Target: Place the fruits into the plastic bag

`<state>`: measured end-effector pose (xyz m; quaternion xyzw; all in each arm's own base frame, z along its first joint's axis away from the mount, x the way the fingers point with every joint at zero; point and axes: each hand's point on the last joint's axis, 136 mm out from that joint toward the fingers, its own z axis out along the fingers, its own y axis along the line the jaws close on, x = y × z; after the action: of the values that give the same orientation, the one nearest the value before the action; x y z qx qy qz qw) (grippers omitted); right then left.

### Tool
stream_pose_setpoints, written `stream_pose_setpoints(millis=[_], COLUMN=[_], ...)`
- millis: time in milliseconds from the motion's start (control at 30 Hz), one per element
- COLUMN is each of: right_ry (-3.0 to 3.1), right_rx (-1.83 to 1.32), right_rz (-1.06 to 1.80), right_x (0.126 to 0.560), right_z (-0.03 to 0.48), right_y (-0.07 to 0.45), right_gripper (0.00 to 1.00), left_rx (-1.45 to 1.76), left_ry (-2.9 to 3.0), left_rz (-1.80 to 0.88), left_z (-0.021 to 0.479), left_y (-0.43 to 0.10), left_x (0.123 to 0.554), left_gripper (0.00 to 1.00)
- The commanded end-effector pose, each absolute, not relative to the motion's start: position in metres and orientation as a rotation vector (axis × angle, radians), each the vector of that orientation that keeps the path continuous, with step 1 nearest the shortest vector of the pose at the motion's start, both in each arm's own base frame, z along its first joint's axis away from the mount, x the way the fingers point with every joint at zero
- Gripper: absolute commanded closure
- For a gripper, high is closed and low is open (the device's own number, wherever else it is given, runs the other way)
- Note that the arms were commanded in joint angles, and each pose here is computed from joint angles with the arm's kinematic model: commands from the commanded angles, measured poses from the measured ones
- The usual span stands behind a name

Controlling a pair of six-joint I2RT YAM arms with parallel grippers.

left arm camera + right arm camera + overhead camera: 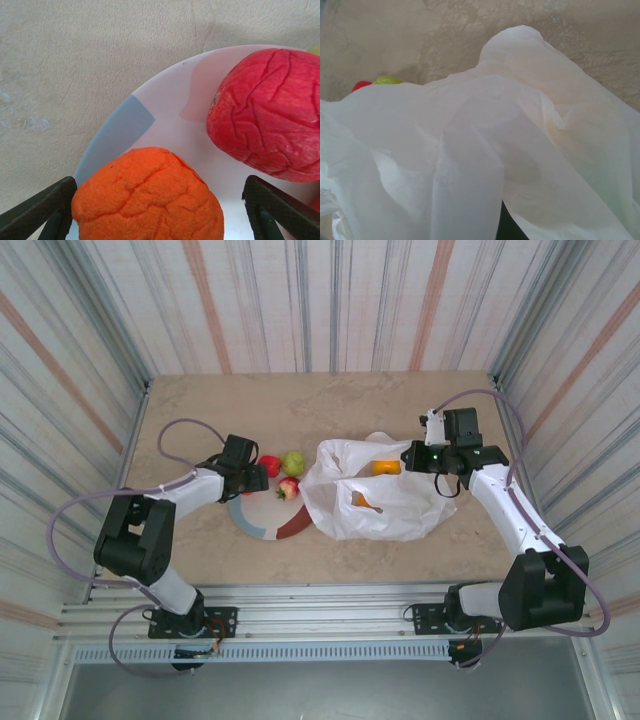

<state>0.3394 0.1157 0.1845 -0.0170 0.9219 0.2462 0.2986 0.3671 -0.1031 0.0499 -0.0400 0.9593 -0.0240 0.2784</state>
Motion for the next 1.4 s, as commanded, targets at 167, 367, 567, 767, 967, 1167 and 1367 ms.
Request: stream_pose_setpoints(millis=[167, 367, 567, 767, 967, 1167, 1367], right_ry=[2.467, 2.47, 2.471, 2.466, 2.468, 2.468, 2.471], right_rx=[-0.044, -0.045, -0.044, -0.048, -0.05, -0.056, -0.055], right_rz=[0.674, 0.674, 0.675, 0.68, 0.676, 0.679, 0.674], right_x=[0.336, 0.334, 0.333, 0.335, 0.338, 0.341, 0.34], right_z=[0.179, 0.178, 0.178, 0.18, 0.181, 0.183, 0.18], right_y=[0.118, 0.118, 0.118, 0.119, 0.119, 0.12, 0.119], right_gripper=[1.0, 1.0, 1.0, 1.0, 1.0, 1.0, 1.0], left_rx=[-0.094, -0.084, -0.087, -0.103, -0.126, 0.093, 0.352], left_ry=[2.55, 2.553, 2.539, 2.513, 2.391, 2.174, 2.077], left_rz=[-0.036, -0.025, -0.04, -0.039, -0.22, -0.551, -0.736], left_z=[0.049, 0.047, 0.051, 0.065, 0.115, 0.188, 0.211], left_y=[-0.101, -0.101, -0.101, -0.095, -0.106, -0.185, -0.255], left_x=[0.38, 0.38, 0.378, 0.367, 0.346, 0.31, 0.262], left_gripper=[0.18, 0.29, 0.38, 0.39, 0.41, 0.43, 0.43])
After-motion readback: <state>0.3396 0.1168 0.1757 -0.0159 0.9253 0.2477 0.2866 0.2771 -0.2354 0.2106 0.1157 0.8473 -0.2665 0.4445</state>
